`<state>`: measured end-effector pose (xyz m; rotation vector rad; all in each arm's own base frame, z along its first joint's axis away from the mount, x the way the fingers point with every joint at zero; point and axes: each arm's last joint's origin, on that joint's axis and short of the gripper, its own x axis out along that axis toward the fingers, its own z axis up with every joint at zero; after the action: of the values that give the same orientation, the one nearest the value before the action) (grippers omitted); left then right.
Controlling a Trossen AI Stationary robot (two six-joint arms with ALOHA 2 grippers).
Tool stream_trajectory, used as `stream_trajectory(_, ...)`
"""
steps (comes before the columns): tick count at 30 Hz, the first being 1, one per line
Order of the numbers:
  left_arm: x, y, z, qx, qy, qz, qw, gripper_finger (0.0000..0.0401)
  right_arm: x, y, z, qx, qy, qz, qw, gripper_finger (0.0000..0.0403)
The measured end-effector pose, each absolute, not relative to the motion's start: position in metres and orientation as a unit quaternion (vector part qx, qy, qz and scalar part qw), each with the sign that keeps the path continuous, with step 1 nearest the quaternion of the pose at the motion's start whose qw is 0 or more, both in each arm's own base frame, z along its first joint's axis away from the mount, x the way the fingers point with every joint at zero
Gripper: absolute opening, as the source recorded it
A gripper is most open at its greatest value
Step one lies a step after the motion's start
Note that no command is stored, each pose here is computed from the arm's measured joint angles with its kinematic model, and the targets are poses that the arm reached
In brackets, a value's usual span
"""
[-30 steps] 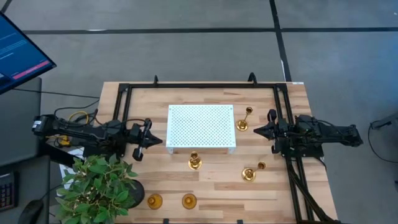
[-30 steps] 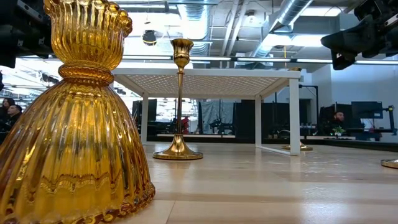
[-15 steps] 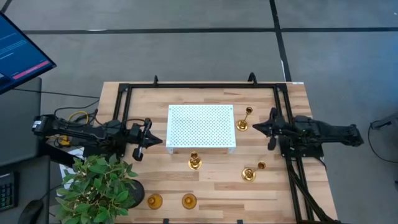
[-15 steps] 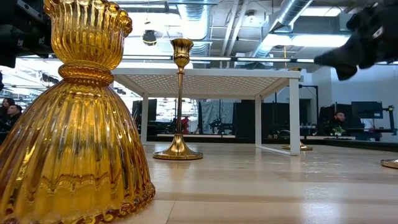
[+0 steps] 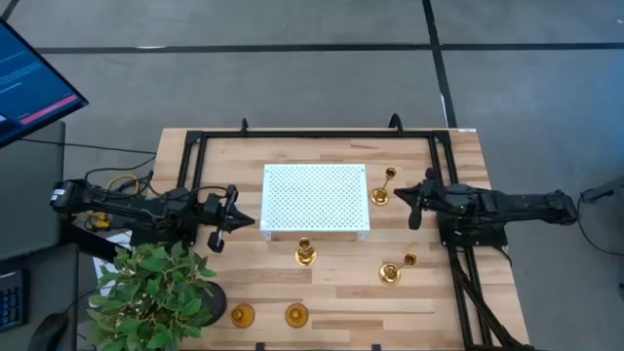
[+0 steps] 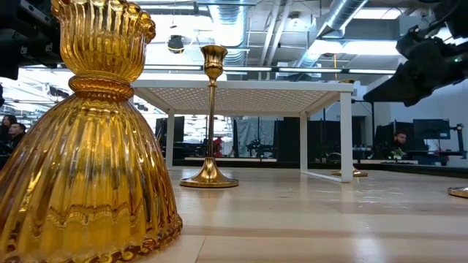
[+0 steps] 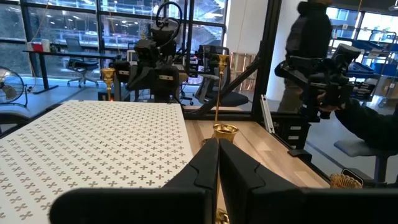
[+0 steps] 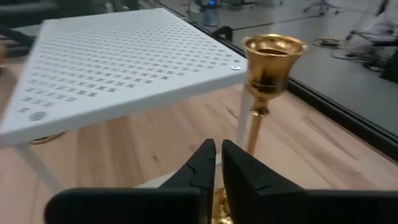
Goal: Pick & Place candle stick holders
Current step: Move the right brown vase candle holder to the center
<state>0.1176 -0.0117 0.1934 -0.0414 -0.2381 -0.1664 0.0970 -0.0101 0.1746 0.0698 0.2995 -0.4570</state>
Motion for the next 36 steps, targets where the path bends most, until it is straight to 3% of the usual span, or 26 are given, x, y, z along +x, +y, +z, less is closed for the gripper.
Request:
stream_trajectory(6, 0.118, -0.012, 0.194, -0.045, -0.117, -0.086, 0.988, 0.0009, 0.099, -0.01, 0.174, 0.032, 0.153, -0.23, 0.961, 0.0048)
stream_trajectory(15, 0.12, -0.016, 0.207, -0.033, -0.125, -0.155, 0.98, 0.0006, 0.099, -0.01, 0.174, 0.033, 0.152, -0.229, 0.961, 0.0047)
stream_trajectory(26, 0.155, -0.032, 0.206, -0.038, -0.017, -0.225, 0.974, 0.0006, 0.099, -0.01, 0.174, 0.033, 0.152, -0.229, 0.961, 0.0046)
stream_trajectory(36, 0.182, -0.068, 0.223, -0.009, 0.002, -0.305, 0.952, 0.0007, 0.1, -0.01, 0.177, 0.037, 0.137, -0.228, 0.963, 0.0046)
